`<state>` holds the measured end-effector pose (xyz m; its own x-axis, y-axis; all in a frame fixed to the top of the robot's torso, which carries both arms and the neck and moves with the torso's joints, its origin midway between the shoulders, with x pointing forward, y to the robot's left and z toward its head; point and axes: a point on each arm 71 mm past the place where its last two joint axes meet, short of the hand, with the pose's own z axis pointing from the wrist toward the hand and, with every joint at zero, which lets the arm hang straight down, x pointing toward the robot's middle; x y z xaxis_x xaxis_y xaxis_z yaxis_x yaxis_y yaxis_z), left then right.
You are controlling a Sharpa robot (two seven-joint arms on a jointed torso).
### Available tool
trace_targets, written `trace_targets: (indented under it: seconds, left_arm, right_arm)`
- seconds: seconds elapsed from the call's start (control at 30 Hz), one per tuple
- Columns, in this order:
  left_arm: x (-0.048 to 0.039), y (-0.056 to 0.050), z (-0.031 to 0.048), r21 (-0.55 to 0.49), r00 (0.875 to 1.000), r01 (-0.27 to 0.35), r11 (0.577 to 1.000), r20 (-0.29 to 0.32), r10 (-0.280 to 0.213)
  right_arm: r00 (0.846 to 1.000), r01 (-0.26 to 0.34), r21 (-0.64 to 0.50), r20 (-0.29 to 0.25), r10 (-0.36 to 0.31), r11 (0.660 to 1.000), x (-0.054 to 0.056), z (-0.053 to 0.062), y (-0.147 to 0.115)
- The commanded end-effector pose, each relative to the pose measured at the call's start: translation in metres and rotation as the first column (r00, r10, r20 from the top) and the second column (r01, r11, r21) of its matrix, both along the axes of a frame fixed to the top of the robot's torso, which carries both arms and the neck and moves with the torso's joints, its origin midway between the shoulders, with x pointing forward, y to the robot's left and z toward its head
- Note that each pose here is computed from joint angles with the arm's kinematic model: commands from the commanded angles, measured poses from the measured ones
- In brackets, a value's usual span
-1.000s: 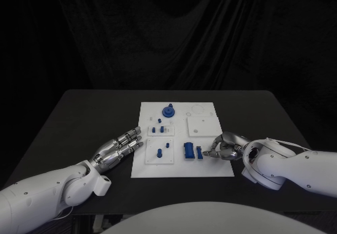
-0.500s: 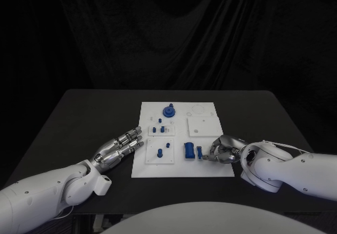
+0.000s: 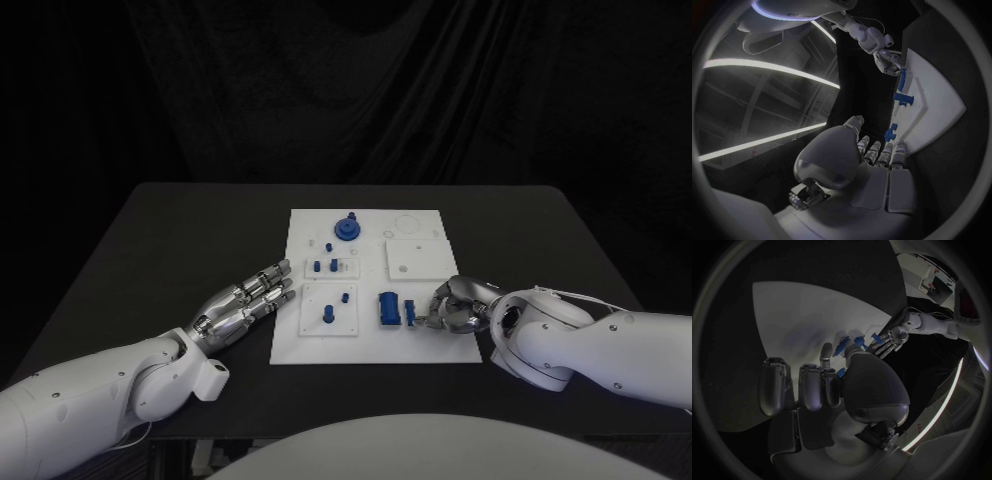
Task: Assemble the parts on the task board
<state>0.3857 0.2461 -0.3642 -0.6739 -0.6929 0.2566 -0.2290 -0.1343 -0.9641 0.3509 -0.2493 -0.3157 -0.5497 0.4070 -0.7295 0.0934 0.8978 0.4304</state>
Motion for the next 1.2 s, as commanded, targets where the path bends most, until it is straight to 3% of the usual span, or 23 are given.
trace_targets:
  seconds: [0.03,0.6,0.87,0.93,1.03,1.1,1.2]
  left_arm:
    - [-0.0016,-0.002,-0.0009,-0.022,1.000,0.004,1.000,0.001,-0.003]
    - [-0.0031,-0.001,-0.0018,-0.024,1.000,0.000,1.000,0.001,0.000]
    - [-0.0035,-0.001,0.0038,-0.060,0.998,-0.033,0.998,0.058,0.037]
    - [-0.0042,0.001,0.0061,-0.067,0.996,-0.048,0.997,0.077,0.053]
    - [-0.0060,0.004,0.0093,-0.071,0.992,-0.067,0.995,0.097,0.074]
    - [-0.0078,0.005,0.0117,-0.073,0.991,-0.076,0.994,0.105,0.083]
    - [-0.0095,0.008,0.0212,-0.074,0.989,-0.084,0.994,0.119,0.092]
  right_arm:
    - [1.000,0.003,-0.027,-0.018,-0.004,1.000,0.000,-0.003,0.000]
    - [0.998,-0.037,-0.043,-0.061,0.034,0.998,0.001,-0.009,0.005]
    - [0.999,-0.039,-0.019,-0.032,0.038,0.999,-0.001,-0.005,0.003]
    - [0.999,-0.036,0.003,0.001,0.036,0.999,-0.001,-0.001,0.001]
    - [0.991,-0.025,0.071,0.132,0.015,0.997,0.004,0.011,-0.002]
    - [0.973,-0.022,0.115,0.230,-0.005,0.993,0.009,0.022,-0.005]
    - [0.922,-0.046,0.187,0.386,-0.030,0.981,0.020,0.046,-0.008]
